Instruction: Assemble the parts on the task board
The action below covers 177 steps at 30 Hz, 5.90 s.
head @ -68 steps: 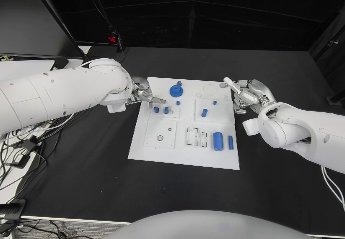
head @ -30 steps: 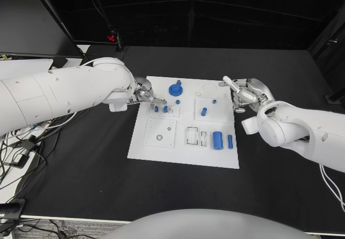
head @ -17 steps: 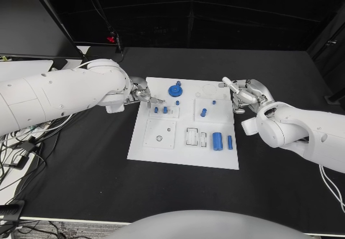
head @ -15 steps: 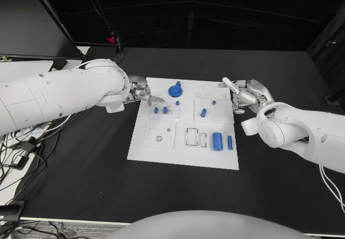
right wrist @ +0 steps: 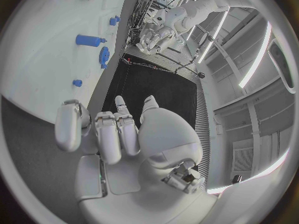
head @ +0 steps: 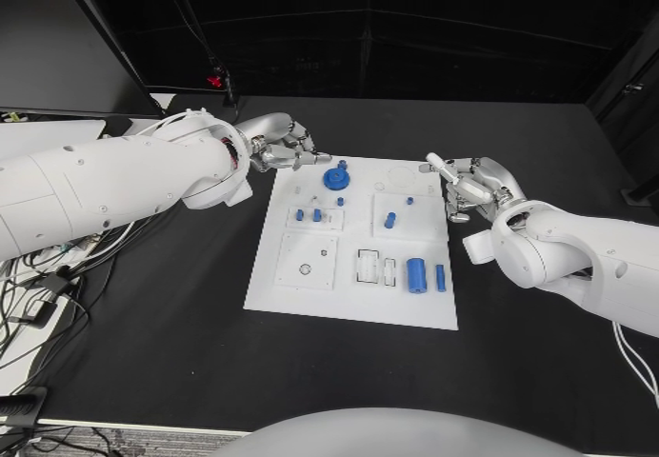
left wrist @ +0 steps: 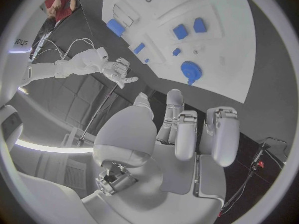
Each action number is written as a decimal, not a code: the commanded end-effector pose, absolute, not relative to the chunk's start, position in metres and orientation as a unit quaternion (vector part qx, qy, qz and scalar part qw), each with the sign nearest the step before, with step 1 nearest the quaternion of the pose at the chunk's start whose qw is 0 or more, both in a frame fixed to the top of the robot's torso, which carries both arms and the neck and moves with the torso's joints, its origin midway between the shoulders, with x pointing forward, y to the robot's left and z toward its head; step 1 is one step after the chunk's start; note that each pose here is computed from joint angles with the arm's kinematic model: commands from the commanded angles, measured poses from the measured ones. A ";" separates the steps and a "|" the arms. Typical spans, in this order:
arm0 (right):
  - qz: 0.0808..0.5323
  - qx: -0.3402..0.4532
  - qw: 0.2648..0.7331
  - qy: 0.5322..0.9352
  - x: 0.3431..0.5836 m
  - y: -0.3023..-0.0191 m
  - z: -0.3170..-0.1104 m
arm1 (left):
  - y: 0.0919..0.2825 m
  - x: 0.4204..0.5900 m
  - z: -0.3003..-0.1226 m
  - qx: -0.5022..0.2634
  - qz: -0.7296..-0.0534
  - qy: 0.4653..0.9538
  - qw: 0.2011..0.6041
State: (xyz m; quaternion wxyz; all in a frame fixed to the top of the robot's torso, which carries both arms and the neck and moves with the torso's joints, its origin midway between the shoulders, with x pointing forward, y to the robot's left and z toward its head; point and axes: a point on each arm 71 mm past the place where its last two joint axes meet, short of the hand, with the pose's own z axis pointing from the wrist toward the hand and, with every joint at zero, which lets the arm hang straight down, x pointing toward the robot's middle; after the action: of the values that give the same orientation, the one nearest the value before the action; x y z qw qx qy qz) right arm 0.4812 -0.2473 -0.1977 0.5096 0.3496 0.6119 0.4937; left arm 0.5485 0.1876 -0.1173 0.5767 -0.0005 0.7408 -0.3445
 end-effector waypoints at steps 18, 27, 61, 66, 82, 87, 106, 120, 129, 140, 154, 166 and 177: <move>0.495 0.331 0.523 0.610 0.475 -0.258 -0.180 | 0.178 0.537 -0.130 0.078 -0.450 0.603 0.654; 0.489 0.299 0.544 0.613 0.480 -0.260 -0.162 | 0.170 0.533 -0.147 0.140 -0.432 0.595 0.663; 0.486 0.243 0.565 0.621 0.490 -0.249 -0.151 | 0.127 0.544 -0.172 0.310 -0.286 0.596 0.683; 0.488 0.242 0.563 0.621 0.490 -0.247 -0.151 | 0.125 0.547 -0.175 0.309 -0.275 0.612 0.674; 0.483 0.245 0.569 0.619 0.491 -0.251 -0.151 | 0.120 0.550 -0.180 0.315 -0.268 0.635 0.653; 0.483 0.245 0.570 0.618 0.491 -0.251 -0.151 | 0.119 0.552 -0.181 0.314 -0.262 0.641 0.649; 0.484 0.245 0.570 0.618 0.492 -0.251 -0.151 | 0.113 0.561 -0.186 0.315 -0.242 0.668 0.629; 0.484 0.246 0.569 0.618 0.493 -0.251 -0.151 | 0.109 0.560 -0.189 0.328 -0.249 0.678 0.609; 0.483 0.248 0.569 0.618 0.493 -0.252 -0.152 | 0.104 0.559 -0.190 0.331 -0.252 0.679 0.605; 0.484 0.249 0.567 0.618 0.493 -0.252 -0.152 | 0.102 0.560 -0.191 0.330 -0.248 0.685 0.601; 0.484 0.249 0.567 0.618 0.493 -0.252 -0.152 | 0.102 0.560 -0.193 0.328 -0.243 0.692 0.595; 0.484 0.249 0.567 0.618 0.493 -0.252 -0.152 | 0.105 0.561 -0.194 0.326 -0.238 0.698 0.592; 0.484 0.250 0.567 0.618 0.492 -0.252 -0.152 | 0.104 0.561 -0.194 0.327 -0.238 0.698 0.590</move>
State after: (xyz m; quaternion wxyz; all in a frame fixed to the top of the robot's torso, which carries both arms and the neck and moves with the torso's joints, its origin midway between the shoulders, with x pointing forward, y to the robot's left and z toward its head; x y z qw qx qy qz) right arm 0.4927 -0.2536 -0.1532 0.5677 0.2524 0.6202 0.4790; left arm 0.5617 0.1024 -0.1877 0.6051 0.3249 0.6838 -0.2464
